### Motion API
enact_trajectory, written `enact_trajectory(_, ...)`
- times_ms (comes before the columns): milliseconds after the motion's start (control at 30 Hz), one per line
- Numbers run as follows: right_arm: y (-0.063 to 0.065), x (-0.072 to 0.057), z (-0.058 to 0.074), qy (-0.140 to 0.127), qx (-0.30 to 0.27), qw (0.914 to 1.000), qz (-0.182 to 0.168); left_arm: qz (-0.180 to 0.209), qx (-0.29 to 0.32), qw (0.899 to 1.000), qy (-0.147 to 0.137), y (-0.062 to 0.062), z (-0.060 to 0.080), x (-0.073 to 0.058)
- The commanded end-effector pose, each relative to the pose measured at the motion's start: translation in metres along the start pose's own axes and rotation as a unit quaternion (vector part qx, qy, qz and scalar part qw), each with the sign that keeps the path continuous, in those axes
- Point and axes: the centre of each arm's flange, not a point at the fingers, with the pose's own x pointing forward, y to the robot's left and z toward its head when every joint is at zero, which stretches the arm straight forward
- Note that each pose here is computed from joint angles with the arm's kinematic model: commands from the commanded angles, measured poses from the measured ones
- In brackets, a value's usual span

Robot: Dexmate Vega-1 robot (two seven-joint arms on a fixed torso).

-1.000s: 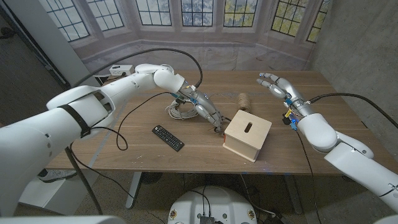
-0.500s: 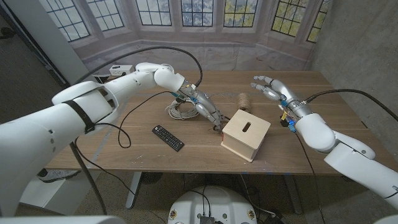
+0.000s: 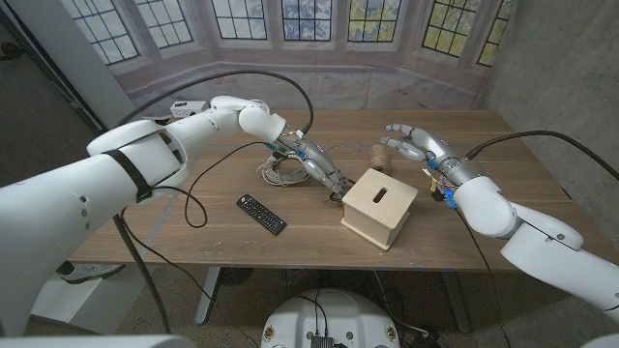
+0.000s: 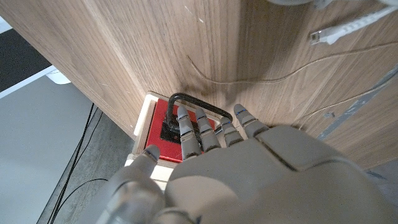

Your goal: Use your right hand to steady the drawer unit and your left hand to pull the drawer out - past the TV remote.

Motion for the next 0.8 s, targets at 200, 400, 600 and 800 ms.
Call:
enact_trajectory(200,0.01,-0.008,0.014,0.02,-0.07,0.9968,0.033,-0.001,-0.008,1.0,0.01,-0.003,-0.009,-0.004)
enact_trajectory(400,0.013,-0.013,0.022,0.03,-0.088,0.9948,0.041,-0.001,-0.006,1.0,0.011,-0.001,-0.01,-0.003)
enact_trajectory(600,0.017,-0.017,0.03,0.049,-0.11,0.9909,0.06,0.0,-0.004,1.0,0.012,0.001,-0.011,-0.001)
enact_trajectory(800,0.02,-0.022,0.03,0.06,-0.121,0.9887,0.066,0.004,-0.002,1.0,0.01,0.002,-0.01,0.0)
